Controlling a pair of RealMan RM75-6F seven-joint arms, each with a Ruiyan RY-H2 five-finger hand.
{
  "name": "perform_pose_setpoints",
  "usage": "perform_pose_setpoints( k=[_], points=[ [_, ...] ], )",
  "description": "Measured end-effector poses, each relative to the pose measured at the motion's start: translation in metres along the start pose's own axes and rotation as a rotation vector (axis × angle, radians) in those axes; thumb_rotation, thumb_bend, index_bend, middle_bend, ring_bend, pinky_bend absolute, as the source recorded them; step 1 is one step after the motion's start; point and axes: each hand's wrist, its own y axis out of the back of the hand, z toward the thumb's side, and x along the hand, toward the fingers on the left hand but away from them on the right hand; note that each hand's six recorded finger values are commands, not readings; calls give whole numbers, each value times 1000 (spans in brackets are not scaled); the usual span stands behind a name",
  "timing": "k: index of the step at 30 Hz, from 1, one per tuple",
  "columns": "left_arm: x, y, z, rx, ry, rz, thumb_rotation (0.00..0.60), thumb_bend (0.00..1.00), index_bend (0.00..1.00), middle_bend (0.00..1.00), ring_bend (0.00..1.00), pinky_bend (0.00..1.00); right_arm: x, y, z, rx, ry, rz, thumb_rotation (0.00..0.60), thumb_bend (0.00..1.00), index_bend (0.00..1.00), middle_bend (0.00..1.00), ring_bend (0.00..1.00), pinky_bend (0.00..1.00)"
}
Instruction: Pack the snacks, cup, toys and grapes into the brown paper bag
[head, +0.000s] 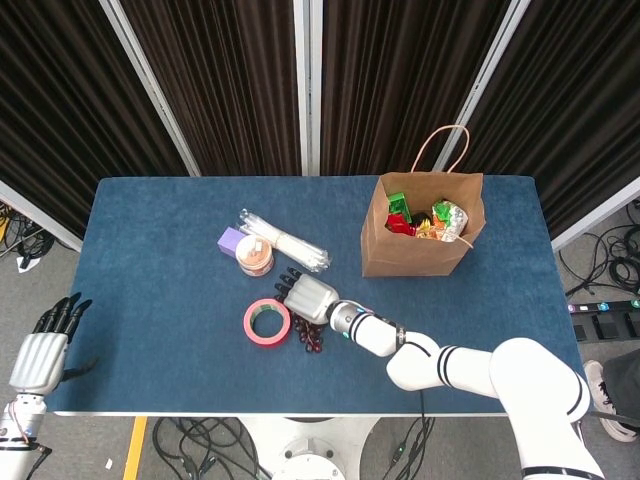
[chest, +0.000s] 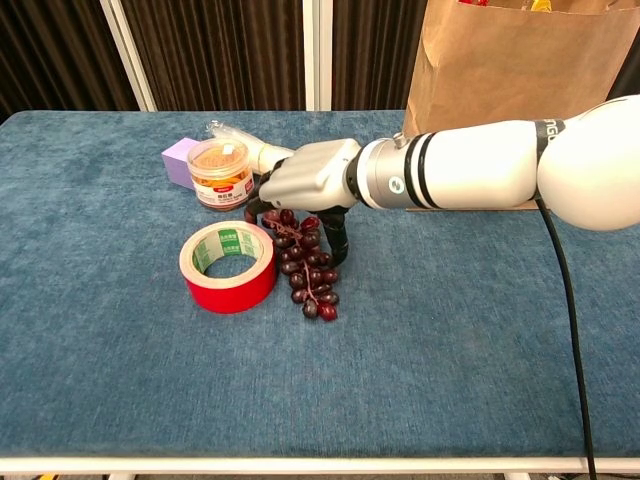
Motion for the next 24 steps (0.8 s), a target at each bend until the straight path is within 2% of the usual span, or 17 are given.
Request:
perform_pose_setpoints(
  k=[6, 9, 11, 18, 21, 24],
  points=[
    [0, 0, -1, -6, 4, -2, 600, 232, 138, 133, 27, 167, 4, -6, -3, 25, -7, 23, 600, 0, 171, 124, 0, 0],
    [1, 0, -1, -7, 4, -2, 600, 233, 137, 133, 27, 167, 7, -5, -5, 44, -13, 16, 600, 0, 229, 188, 34, 0],
    [1, -1, -1, -7, 5, -3, 600, 233, 137, 133, 27, 168, 8, -4, -5, 55, -16, 8, 600, 0, 277, 237, 95, 2],
    [0, 0, -2, -3, 8, -1, 600, 233, 138, 133, 27, 167, 12, -13, -7, 70, -34, 19, 600, 0, 356, 274, 133, 32],
    [0, 0, -2, -3, 10, -1, 600, 233, 137, 133, 27, 168, 12, -16, -7, 82, -37, 21, 600, 0, 392, 298, 163, 69],
    [0, 0, -2, -3, 10, -2, 600, 233, 137, 133, 27, 168, 13, -15, -7, 91, -44, 7, 600, 1, 456, 347, 219, 159]
  ],
)
